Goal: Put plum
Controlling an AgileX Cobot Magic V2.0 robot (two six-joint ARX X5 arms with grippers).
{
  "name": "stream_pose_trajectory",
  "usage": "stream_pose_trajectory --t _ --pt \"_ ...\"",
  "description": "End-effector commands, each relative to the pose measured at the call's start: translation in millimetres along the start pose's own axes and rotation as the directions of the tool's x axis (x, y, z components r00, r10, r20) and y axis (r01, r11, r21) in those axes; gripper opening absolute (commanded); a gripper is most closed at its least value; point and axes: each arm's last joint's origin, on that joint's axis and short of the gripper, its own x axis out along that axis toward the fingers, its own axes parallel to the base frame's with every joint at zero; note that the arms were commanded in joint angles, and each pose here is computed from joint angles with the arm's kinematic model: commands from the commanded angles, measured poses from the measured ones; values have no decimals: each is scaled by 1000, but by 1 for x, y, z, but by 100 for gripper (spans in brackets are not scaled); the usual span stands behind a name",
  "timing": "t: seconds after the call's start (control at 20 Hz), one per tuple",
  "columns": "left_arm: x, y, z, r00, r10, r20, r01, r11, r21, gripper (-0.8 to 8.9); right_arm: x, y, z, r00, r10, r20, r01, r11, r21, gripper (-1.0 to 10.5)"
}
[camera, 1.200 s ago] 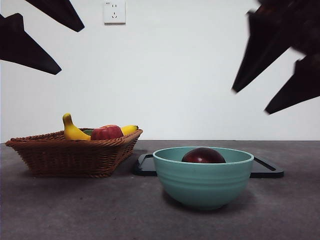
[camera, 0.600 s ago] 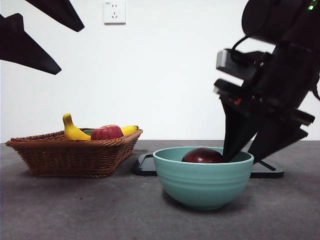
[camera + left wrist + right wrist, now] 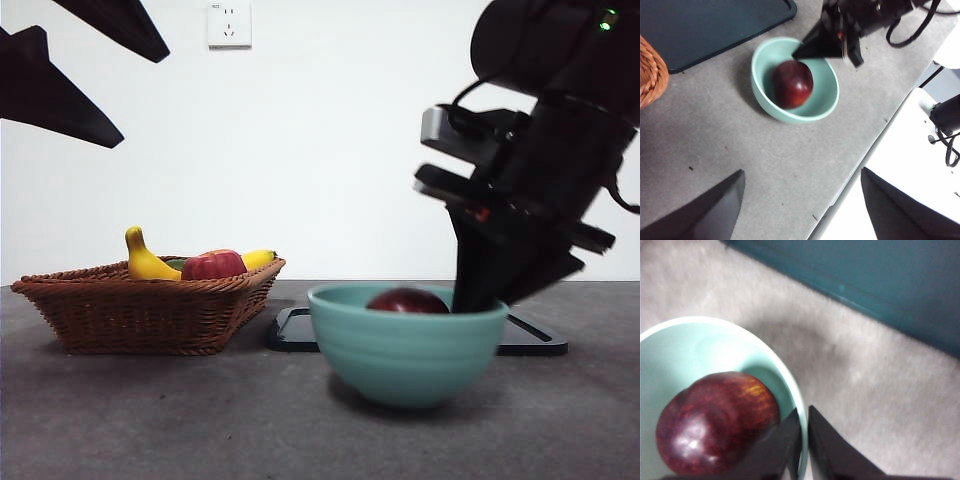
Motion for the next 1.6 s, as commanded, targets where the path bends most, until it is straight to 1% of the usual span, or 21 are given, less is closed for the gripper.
stream_pose_trajectory --t 0.05,0.15,0.3,0.45,0.65,0.8,1.0,1.35,1.4,1.45,1.5,1.55,1.6 --pt "0 -1 3 1000 -11 9 10 1000 18 373 -11 5 23 996 3 92 -4 1000 10 4" --pt "0 -1 3 1000 -11 9 10 1000 18 373 -21 4 38 988 -31 149 28 999 19 4" --pt "0 -1 3 1000 -11 9 10 1000 18 373 -30 -7 63 976 -59 209 49 997 53 4" --pt "0 -1 3 1000 -10 8 10 1000 17 373 -28 -22 86 969 -90 228 72 994 87 4" --pt "0 -1 3 1000 -11 6 11 1000 16 373 -10 -40 107 971 -115 209 91 988 121 4" --pt "0 -1 3 1000 -11 6 11 1000 16 373 10 -48 113 977 -124 172 103 987 127 4" --pt "0 -1 2 1000 -10 5 10 1000 15 373 34 -56 112 983 -129 131 112 984 136 4" --pt "0 -1 2 1000 -10 3 10 1000 14 373 41 -58 109 986 -133 104 118 983 140 5" --pt "0 -1 2 1000 -10 3 10 1000 14 373 41 -58 109 986 -133 102 118 983 141 19" --pt "0 -1 2 1000 -11 3 10 1000 15 373 41 -58 109 986 -133 101 118 983 141 57" --pt "0 -1 2 1000 -11 4 10 1000 15 374 41 -58 109 986 -134 102 119 983 141 123" --pt "0 -1 2 1000 -10 4 10 1000 15 373 40 -58 109 985 -135 104 119 983 142 165" --pt "0 -1 2 1000 -11 3 10 1000 15 373 38 -58 110 985 -136 111 120 983 142 176"
